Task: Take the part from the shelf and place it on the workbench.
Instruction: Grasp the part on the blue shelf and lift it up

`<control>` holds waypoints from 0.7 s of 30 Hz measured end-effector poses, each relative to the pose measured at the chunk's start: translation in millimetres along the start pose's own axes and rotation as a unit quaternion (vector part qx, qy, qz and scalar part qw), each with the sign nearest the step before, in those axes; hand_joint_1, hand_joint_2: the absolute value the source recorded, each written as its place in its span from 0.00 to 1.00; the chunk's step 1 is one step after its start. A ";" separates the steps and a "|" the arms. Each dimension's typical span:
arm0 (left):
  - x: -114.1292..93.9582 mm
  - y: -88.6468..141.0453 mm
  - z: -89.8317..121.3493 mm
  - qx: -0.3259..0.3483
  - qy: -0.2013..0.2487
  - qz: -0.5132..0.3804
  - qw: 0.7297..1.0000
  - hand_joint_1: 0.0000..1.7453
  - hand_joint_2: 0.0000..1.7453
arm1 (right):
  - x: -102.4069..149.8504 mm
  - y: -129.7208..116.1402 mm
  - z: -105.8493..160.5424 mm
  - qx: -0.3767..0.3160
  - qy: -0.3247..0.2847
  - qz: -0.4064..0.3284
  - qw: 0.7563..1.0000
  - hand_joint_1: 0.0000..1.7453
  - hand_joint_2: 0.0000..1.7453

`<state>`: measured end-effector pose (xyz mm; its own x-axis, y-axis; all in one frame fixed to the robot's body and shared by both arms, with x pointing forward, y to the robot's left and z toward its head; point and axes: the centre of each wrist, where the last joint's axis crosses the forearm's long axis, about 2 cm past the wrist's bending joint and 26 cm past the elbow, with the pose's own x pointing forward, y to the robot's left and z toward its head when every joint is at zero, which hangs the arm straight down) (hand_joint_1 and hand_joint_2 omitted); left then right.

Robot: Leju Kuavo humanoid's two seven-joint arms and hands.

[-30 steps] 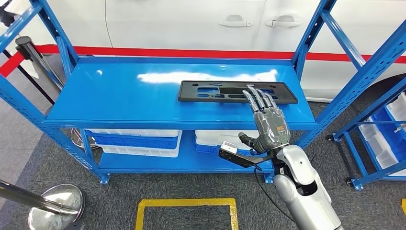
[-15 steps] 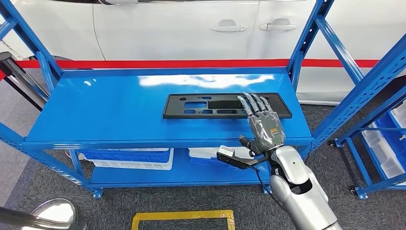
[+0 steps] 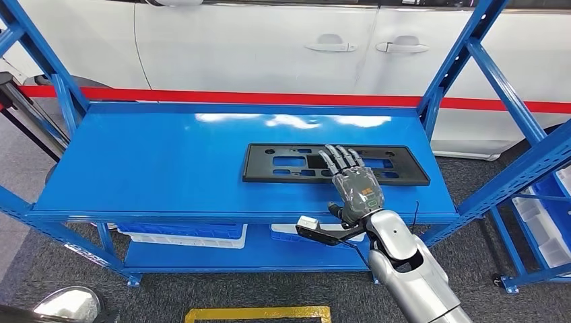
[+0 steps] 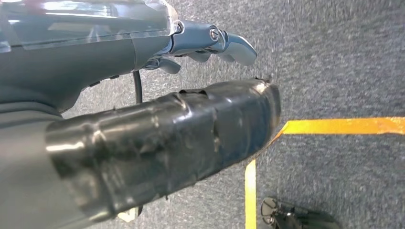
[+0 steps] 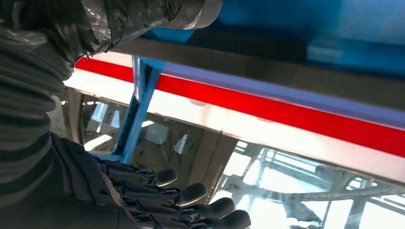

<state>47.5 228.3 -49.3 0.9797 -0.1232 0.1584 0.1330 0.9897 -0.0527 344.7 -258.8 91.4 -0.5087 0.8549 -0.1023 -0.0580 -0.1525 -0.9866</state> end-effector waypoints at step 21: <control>3.1 12.3 -6.8 0.018 0.011 0.014 1.000 0.00 0.00 | 1.6 12.6 -8.1 0.050 0.005 0.024 0.998 0.00 1.00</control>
<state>53.1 239.6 -56.1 0.9861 -0.0968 0.1351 0.1006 0.9947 -0.0217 350.1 -255.3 77.8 -0.5043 0.8503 -0.1505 -0.1189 -0.2410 -0.9632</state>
